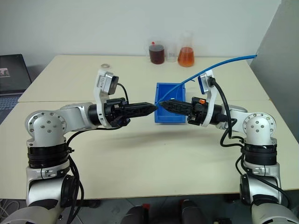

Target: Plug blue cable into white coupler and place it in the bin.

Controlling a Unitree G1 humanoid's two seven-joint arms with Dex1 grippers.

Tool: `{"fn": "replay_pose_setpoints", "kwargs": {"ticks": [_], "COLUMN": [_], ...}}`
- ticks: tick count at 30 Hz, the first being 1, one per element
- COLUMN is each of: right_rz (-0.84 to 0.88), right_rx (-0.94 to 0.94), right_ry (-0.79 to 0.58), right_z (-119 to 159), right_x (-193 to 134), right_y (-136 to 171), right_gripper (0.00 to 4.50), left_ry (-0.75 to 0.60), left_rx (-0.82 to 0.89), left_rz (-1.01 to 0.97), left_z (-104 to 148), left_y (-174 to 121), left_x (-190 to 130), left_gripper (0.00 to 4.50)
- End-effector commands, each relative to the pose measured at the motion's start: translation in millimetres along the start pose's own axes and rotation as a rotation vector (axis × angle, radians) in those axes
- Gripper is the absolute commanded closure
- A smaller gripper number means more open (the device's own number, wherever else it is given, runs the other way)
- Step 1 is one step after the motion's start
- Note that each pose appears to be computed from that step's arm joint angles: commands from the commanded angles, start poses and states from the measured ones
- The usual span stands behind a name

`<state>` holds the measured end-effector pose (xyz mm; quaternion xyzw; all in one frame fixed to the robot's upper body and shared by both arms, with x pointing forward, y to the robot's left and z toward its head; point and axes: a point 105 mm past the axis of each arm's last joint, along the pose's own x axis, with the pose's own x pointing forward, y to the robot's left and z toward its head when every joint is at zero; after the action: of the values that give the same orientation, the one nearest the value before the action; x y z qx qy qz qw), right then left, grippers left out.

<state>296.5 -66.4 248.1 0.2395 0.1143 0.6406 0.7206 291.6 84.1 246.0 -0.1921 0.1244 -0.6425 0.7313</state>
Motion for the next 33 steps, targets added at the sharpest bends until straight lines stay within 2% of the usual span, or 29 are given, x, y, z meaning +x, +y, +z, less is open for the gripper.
{"fn": "replay_pose_setpoints", "kwargs": {"ticks": [1, 2, 3, 7, 12, 21, 31, 33], "right_rz": [0.059, 0.064, 0.065, 0.054, 0.059, 0.054, 0.047, 0.044], "right_rx": [-0.041, -0.035, -0.033, -0.045, -0.043, -0.034, -0.029, -0.034], "right_ry": [0.029, 0.029, 0.028, 0.018, 0.015, 0.014, 0.015, 0.016], "right_z": [2, 2, 2, 5, 5, 6, 6, 6], "right_x": [9, 9, 10, 13, 14, 9, 6, 7], "right_y": [13, 14, 13, 11, 12, 11, 12, 12], "right_gripper": [4.01, 3.67, 3.63, 2.67, 2.67, 4.33, 4.36, 4.36], "left_ry": [0.012, 0.012, 0.012, 0.013, 0.011, 0.006, -0.012, -0.005], "left_rx": [0.056, 0.057, 0.057, 0.059, 0.06, 0.061, 0.103, 0.095], "left_rz": [-0.039, -0.039, -0.04, -0.041, -0.044, -0.039, -0.034, -0.042], "left_z": [2, 2, 2, 2, 2, 1, 3, 1], "left_y": [-11, -12, -12, -12, -13, -12, -12, -12], "left_x": [5, 5, 5, 5, 5, 4, 4, 3], "left_gripper": [4.27, 4.27, 4.27, 4.27, 4.27, 4.27, 4.27, 3.57]}}
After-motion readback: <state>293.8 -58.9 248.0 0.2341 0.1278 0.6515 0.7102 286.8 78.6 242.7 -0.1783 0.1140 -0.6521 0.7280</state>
